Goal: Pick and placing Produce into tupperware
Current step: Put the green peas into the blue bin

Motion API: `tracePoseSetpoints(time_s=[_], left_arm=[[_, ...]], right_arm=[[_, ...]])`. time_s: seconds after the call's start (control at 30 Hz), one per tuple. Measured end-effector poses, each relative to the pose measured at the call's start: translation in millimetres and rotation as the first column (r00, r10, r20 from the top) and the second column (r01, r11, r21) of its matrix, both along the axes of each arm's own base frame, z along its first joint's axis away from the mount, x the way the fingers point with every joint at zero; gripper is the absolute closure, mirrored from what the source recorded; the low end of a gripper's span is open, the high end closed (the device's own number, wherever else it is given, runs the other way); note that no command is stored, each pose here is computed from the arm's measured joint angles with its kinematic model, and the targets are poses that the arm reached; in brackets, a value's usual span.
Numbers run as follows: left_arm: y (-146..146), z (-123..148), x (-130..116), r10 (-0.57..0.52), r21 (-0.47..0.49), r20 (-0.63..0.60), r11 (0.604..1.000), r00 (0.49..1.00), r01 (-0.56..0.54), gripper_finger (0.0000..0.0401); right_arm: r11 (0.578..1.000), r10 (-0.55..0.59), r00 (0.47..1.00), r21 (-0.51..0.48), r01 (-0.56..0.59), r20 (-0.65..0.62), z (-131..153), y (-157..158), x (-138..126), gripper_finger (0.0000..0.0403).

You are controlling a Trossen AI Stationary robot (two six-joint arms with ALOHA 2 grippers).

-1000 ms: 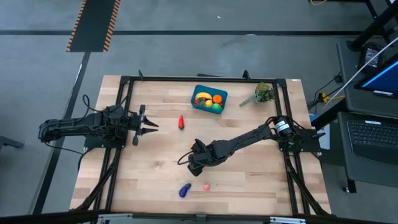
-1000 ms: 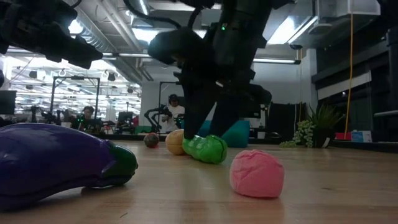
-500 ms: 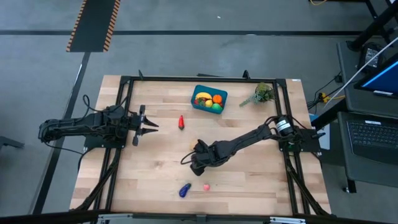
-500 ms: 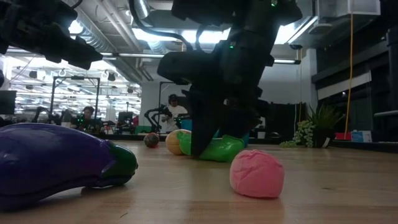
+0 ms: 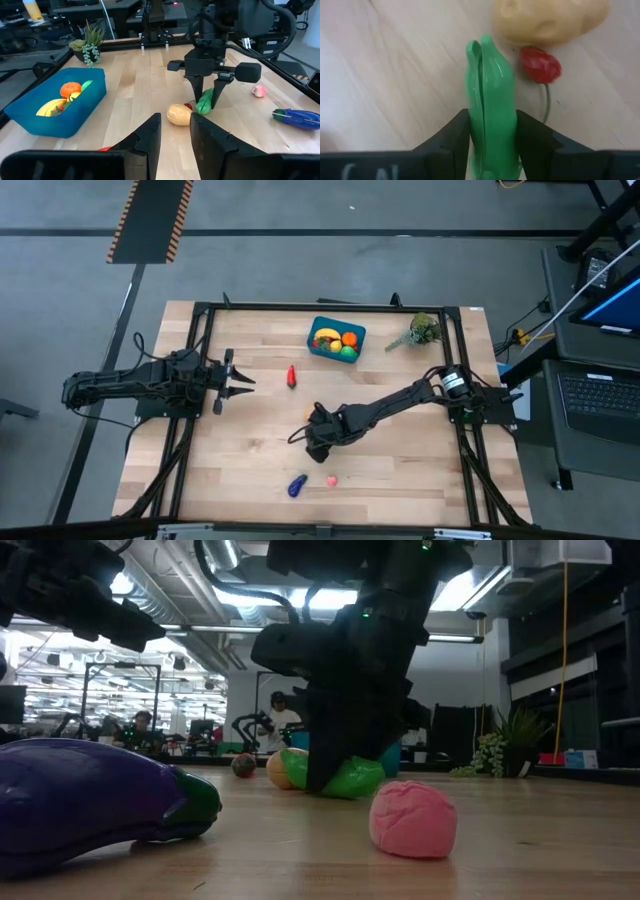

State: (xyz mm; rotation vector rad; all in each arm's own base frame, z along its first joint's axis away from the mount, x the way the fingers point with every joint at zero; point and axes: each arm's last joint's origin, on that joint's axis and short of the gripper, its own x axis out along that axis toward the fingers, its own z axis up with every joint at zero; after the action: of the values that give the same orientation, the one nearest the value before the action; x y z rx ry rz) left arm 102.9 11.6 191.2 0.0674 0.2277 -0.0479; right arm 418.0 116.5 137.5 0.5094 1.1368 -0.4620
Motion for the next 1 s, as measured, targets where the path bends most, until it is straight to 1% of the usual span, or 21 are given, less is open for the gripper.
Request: tracePoseSetpoints(time_s=[0.13,0.27,0.33,0.43,0.53,0.63,0.77,0.9,1.0], left_arm=[[0,-1,0,0.0,-0.002,-0.013,1.0,1.0,0.0,0.03],[0,-1,0,0.0,-0.002,-0.014,1.0,1.0,0.0,0.0299],[0,-1,0,0.0,-0.004,-0.016,1.0,1.0,0.0,0.0302],[0,-3,-1,0.0,-0.007,-0.034,1.0,0.999,-0.001,0.0308],[0,-4,-1,0.001,-0.011,-0.045,1.0,0.999,-0.002,0.0315],[0,-5,-1,0.002,-0.014,-0.052,1.0,0.999,-0.002,0.0321],[0,-6,-2,0.006,-0.037,-0.063,0.999,0.998,-0.009,0.0328],[0,-6,-2,0.004,-0.041,-0.069,0.999,0.998,-0.007,0.0334],[-1,-6,-2,-0.022,-0.049,-0.068,0.999,0.997,0.019,0.0338]], right_arm=[[0.999,0.04,0.999,-0.008,-0.04,0.016,6,1,4,0.0269],[0.995,0.098,0.995,-0.035,-0.097,0.007,19,2,8,0.0269],[0.99,0.125,0.992,-0.058,-0.125,-0.006,28,3,10,0.0269],[0.979,0.142,0.988,-0.139,-0.148,-0.053,45,0,8,0.0269],[0.963,0.124,0.984,-0.223,-0.15,-0.127,63,-4,0,0.0269],[0.951,0.099,0.984,-0.277,-0.138,-0.149,83,-9,-9,0.0269],[0.931,0.049,0.989,-0.352,-0.096,-0.14,112,-14,-27,0.0269],[0.887,0.008,0.994,-0.458,-0.056,-0.107,133,-13,-43,0.0269],[0.858,0.012,0.996,-0.511,-0.054,-0.085,143,-9,-50,0.0269]])
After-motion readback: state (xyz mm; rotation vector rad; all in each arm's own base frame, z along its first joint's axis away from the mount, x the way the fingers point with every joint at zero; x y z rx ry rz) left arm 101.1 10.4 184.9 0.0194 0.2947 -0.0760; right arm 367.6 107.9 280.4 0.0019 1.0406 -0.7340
